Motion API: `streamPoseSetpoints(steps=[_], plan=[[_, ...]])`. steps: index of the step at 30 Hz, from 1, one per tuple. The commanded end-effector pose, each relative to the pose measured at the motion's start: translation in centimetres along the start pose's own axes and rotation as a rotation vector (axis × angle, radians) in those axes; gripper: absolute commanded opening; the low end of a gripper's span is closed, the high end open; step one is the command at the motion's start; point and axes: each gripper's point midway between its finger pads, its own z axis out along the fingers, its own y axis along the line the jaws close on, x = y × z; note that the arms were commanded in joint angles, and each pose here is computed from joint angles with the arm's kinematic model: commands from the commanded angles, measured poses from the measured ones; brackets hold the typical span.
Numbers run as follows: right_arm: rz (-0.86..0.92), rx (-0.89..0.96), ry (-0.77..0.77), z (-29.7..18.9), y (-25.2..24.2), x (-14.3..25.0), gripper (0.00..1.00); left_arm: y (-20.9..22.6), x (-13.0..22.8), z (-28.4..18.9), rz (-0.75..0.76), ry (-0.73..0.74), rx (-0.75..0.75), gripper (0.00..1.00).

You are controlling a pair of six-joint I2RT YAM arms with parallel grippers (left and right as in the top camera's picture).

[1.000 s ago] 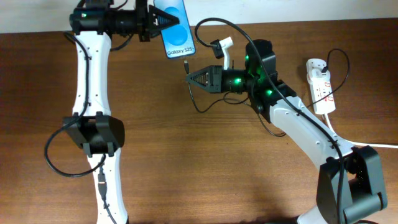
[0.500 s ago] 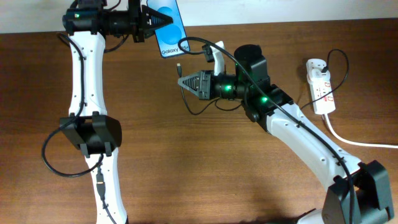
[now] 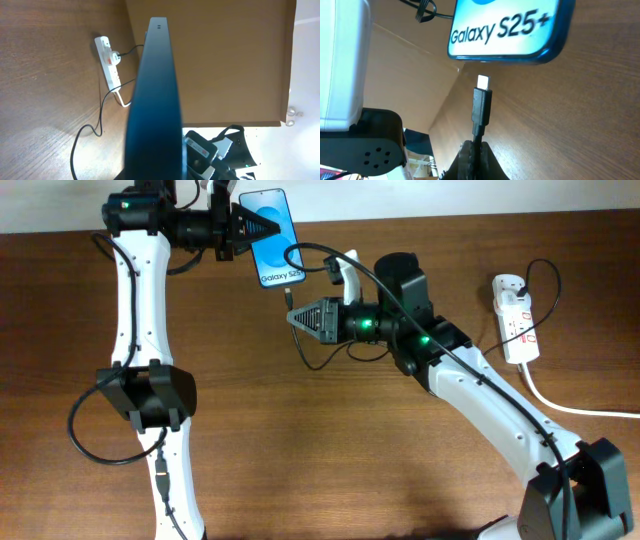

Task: Plug charger to phone and switch on socket
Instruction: 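Insert the USB-C plug upward into the phone's bottom port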

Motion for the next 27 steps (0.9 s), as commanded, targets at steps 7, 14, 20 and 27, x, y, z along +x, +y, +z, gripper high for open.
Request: streamPoseSetpoints(steps=[7,14,20,27], plan=[[-0.070,-0.033,-0.022,-0.4,2.5,-0.8,0.04,-1.8,0.5,0.1,0.057,0.009,0.025,0.00],[-0.071,-0.022,-0.039,-1.1,1.8,-1.5,0.04,-1.8,0.5,0.1,0.072,0.009,0.025,0.00],[-0.075,0.003,-0.063,-1.1,1.4,-2.0,0.04,-1.9,0.8,0.2,0.057,0.015,0.029,0.00],[-0.074,0.009,-0.066,-1.1,1.3,-2.0,0.04,-2.3,0.9,0.3,0.057,0.021,0.052,0.00]])
